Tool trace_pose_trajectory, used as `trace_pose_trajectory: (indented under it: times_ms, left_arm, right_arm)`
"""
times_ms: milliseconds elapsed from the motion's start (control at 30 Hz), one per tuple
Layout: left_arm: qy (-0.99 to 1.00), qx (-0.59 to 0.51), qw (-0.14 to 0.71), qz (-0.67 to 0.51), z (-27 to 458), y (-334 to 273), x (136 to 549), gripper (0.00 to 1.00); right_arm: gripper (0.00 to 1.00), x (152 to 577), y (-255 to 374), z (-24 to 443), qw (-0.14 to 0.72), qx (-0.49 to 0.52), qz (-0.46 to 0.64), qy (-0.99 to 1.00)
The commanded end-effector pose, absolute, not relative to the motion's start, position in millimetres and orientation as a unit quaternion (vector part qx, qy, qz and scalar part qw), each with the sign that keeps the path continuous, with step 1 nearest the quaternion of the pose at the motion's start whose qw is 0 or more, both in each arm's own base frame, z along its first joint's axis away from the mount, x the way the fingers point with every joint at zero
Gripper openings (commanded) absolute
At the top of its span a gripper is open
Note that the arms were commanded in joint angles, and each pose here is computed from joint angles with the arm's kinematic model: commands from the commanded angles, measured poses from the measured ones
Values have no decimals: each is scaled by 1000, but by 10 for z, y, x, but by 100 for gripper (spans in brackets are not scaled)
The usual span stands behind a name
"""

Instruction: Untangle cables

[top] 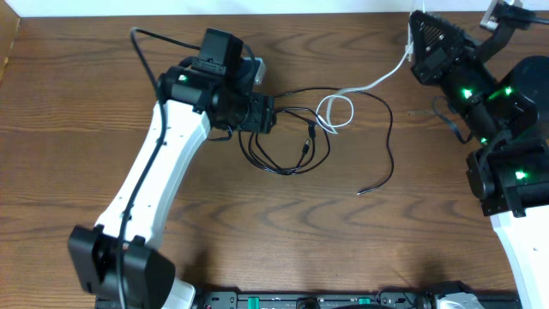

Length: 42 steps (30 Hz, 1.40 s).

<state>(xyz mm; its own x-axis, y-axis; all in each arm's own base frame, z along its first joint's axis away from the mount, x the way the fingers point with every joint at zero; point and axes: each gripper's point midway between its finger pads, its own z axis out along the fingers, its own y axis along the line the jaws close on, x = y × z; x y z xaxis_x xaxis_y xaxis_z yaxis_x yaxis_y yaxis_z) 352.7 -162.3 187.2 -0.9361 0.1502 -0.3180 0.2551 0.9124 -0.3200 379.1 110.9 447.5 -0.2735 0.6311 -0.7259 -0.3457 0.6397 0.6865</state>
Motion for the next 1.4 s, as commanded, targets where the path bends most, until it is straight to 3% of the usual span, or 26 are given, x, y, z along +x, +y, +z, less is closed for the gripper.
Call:
trace_pose_trajectory:
  times_ms: [0,333,467,800,1033,1367]
  left_arm:
    - [967,120,103,-199,1605,-1707,3494,68]
    - [973,112,56,-192,1162,-1738,3581,68]
    - [974,112,54,-192,1086,-1752,3621,68]
    - [967,134,79,-202,1107,-1921,3701,68]
    - [911,260,100,-303,1312,-2589,3503,68]
    - [876,340,121,-320,1379,-3063,3295,68]
  right_arm:
    - [1,3693,1019,4798,627,97,425,646]
    - [1,2918,660,5992,734,61,421,530]
    - [1,2576,511,6228,768,51,393,504]
    - [1,2330,131,5976,769,116,314,544]
    - [1,2394,60,5685,738,132,295,593]
    - [1,2528,52,5467,699,118,310,633]
